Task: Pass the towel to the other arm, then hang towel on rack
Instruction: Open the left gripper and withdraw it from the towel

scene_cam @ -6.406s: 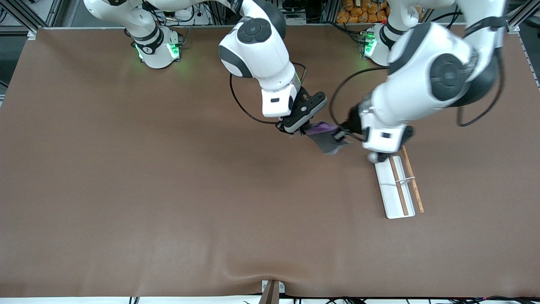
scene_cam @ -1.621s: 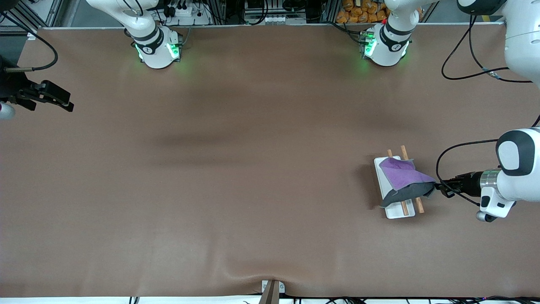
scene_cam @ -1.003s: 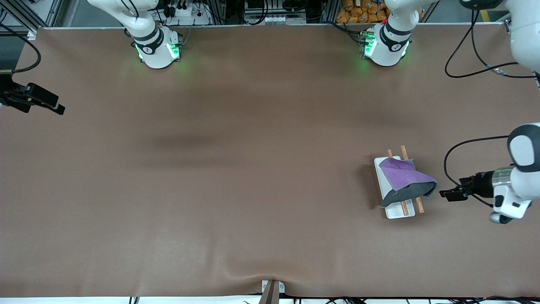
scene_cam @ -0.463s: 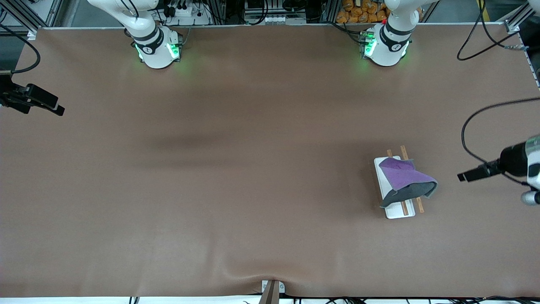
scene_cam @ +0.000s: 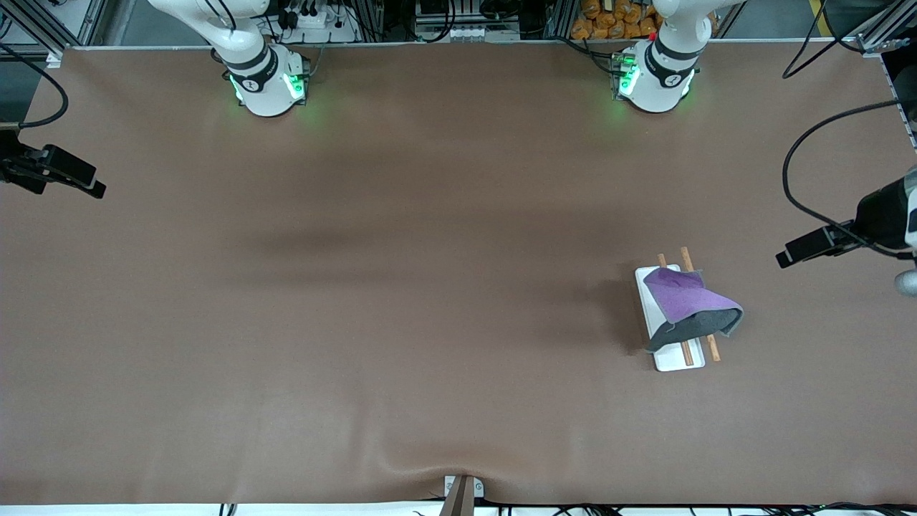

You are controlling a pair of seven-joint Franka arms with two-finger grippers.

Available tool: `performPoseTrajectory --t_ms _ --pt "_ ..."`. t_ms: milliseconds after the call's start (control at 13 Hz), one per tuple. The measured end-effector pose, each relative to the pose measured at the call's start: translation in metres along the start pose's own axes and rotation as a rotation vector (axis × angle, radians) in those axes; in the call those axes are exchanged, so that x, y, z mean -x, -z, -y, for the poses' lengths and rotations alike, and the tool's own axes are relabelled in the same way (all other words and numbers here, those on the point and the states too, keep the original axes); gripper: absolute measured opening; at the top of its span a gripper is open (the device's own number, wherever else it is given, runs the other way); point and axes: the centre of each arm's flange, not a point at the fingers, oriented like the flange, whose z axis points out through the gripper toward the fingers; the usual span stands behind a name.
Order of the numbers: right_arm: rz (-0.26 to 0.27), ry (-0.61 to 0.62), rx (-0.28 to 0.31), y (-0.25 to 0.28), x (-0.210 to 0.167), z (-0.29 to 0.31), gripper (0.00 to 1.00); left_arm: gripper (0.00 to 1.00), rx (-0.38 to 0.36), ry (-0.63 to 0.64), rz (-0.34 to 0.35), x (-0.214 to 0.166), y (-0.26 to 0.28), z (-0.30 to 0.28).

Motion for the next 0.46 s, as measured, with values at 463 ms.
performPoseTrajectory --t_ms 463 --pt "-0.001 -0.001 0.004 0.000 0.000 -0.001 1.00 1.00 -0.041 -0.044 -0.010 0.009 0.003 -0.018"
